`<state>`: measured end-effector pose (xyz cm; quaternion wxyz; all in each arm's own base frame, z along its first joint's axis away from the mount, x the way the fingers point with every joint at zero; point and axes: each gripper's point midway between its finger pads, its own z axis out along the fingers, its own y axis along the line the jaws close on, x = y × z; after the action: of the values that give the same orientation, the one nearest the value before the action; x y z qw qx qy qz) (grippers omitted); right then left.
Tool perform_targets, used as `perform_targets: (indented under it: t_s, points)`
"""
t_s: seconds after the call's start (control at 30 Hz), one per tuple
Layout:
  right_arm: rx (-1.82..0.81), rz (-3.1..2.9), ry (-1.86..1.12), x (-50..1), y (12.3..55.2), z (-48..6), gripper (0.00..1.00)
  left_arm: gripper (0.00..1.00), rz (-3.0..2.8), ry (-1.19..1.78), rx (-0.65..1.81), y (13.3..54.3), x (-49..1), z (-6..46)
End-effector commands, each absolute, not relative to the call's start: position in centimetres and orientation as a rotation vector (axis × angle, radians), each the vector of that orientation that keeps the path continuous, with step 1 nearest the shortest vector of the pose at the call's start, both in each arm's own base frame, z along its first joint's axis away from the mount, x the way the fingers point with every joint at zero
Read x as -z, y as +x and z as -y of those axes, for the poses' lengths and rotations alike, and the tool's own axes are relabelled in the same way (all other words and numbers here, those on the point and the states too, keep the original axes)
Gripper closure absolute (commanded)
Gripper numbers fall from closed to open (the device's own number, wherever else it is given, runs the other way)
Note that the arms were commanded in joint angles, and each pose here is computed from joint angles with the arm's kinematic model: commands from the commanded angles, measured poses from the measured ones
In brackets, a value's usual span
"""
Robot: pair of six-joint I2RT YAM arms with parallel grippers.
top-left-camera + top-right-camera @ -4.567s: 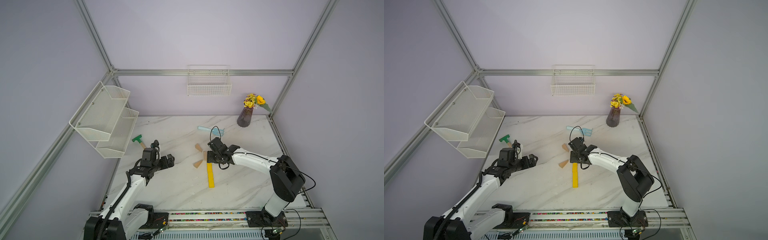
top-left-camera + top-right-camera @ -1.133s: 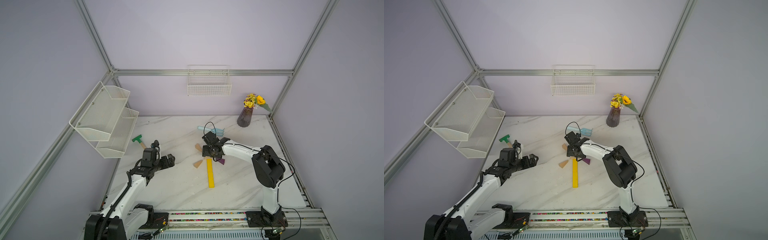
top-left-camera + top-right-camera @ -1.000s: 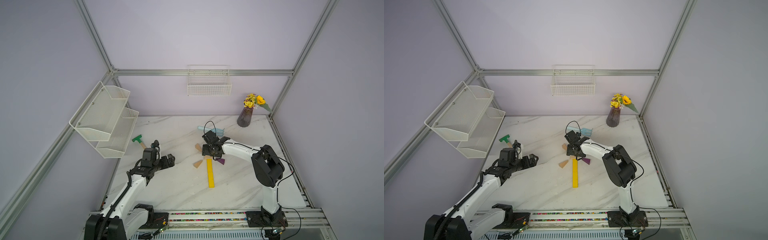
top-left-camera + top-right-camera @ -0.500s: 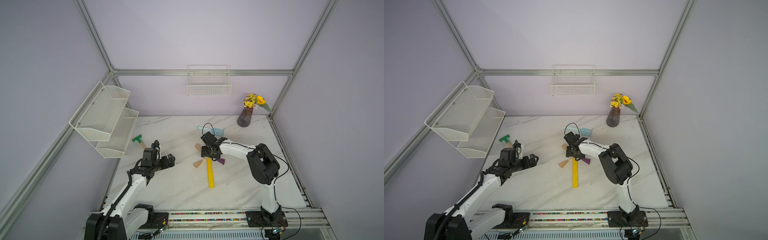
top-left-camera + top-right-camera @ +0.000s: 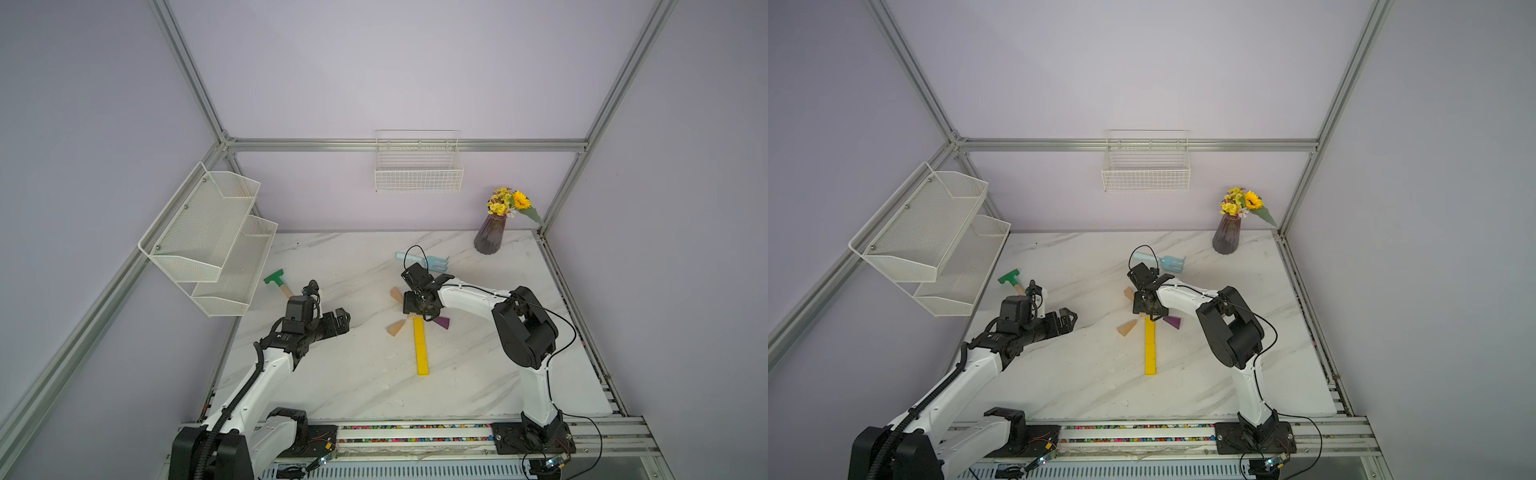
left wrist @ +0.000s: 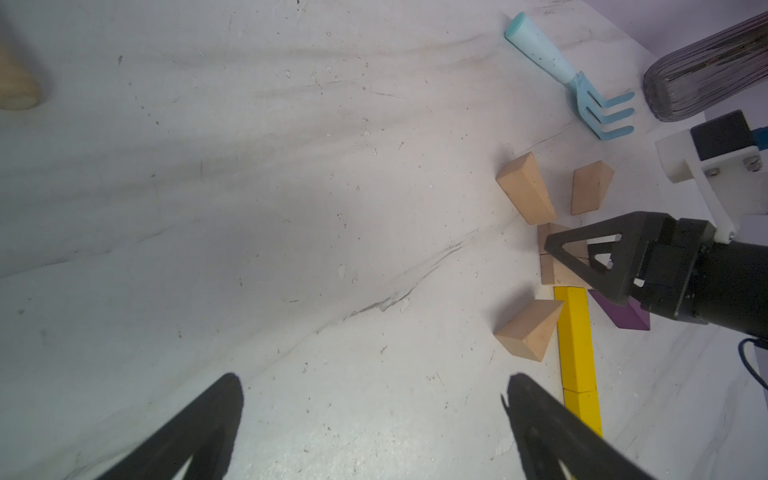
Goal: Assemble a small pinwheel with building blocks
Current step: Adjust the building block at the center of the board.
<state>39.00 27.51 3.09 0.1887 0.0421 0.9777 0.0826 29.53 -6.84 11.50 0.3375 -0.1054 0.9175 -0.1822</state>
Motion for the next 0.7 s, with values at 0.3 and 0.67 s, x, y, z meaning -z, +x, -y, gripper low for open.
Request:
perform_targets:
  t_s: [0.3,0.67]
  points:
    - [-0.239,-2.745,0.12,-3.1,39.3,-27.5,0.28,0.0,-2.355,-0.263,0.478,30.2,-12.2,6.8]
    - [-0.264,-2.38,0.108,-20.3,40.6,-24.7,0.03,0.0,-2.223,-0.296,0.318,31.8,-16.0,4.4]
